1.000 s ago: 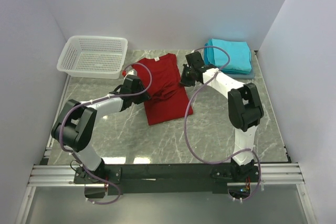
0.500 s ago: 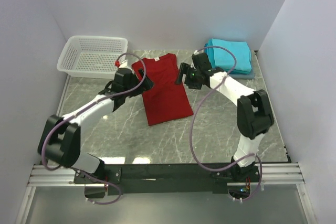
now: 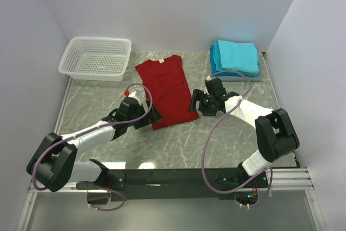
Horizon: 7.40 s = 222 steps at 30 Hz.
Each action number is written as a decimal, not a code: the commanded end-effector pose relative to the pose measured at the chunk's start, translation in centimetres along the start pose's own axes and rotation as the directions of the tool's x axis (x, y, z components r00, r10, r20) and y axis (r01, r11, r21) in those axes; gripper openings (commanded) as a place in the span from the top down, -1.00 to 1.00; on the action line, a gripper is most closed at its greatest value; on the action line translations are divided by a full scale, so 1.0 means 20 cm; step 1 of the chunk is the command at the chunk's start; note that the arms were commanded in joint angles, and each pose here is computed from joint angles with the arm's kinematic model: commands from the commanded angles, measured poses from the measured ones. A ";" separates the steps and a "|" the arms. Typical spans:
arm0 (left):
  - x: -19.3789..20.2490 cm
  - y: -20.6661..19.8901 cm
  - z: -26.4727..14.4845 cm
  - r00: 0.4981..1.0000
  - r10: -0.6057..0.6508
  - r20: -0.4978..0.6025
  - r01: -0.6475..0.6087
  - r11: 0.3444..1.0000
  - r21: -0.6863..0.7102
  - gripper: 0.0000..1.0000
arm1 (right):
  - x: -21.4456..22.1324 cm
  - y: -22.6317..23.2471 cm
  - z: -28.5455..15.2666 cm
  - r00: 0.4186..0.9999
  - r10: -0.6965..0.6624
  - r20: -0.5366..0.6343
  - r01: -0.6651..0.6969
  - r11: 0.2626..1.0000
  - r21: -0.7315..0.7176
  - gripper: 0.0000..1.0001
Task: Fold and stack the t-shirts
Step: Fold the tshirt, then neatly place the folded tshirt to the corner
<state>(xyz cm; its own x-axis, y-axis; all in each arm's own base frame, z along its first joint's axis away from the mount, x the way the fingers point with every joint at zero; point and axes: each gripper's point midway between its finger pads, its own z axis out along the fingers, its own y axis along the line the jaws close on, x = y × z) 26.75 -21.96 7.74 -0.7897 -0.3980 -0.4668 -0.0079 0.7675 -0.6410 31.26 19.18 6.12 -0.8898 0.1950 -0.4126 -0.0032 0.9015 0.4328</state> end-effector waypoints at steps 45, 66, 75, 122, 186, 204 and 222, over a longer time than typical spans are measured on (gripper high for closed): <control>0.45 -0.03 -0.31 0.991 0.013 -0.136 -0.025 0.996 -0.087 0.99 | 0.65 -0.06 -0.43 0.985 -0.108 -0.137 0.099 0.992 -0.077 1.00; -0.19 -0.37 -0.29 0.962 0.163 0.219 -0.143 0.984 -0.105 0.99 | -0.21 0.26 -0.72 0.944 -0.080 0.322 0.122 0.986 -0.114 1.00; -0.54 -0.40 -0.21 0.936 0.175 0.305 -0.142 0.982 -0.125 0.99 | -0.47 0.30 -0.64 0.945 -0.053 0.322 0.096 0.988 -0.119 1.00; -1.18 -0.08 0.48 0.958 0.125 0.259 -0.097 0.988 -0.119 -0.82 | -1.18 0.11 0.19 0.979 0.116 0.170 -0.090 0.984 -0.153 -0.75; -0.75 0.14 -0.66 0.769 -0.038 0.638 0.127 0.987 -0.094 -0.99 | -0.51 -0.02 0.51 0.957 -0.288 -0.010 0.279 0.918 0.283 0.75; -0.81 0.19 -0.77 0.706 -0.033 0.707 0.188 0.972 -0.143 -0.99 | -1.33 -0.14 -0.08 0.748 -0.645 0.155 0.312 0.548 0.776 1.00; -0.84 0.19 -0.75 0.714 -0.035 0.699 0.214 0.962 -0.170 -0.99 | -1.80 -0.18 -0.47 0.626 -0.766 0.146 0.144 0.297 0.944 1.00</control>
<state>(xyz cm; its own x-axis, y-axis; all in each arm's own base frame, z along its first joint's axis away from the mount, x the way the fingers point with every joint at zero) 30.15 -5.15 19.85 -0.1966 -0.6469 -0.7368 -0.2935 0.7559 -0.5853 57.82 6.26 20.89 -0.5745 -0.5135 -0.6374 0.1673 0.6886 -0.7056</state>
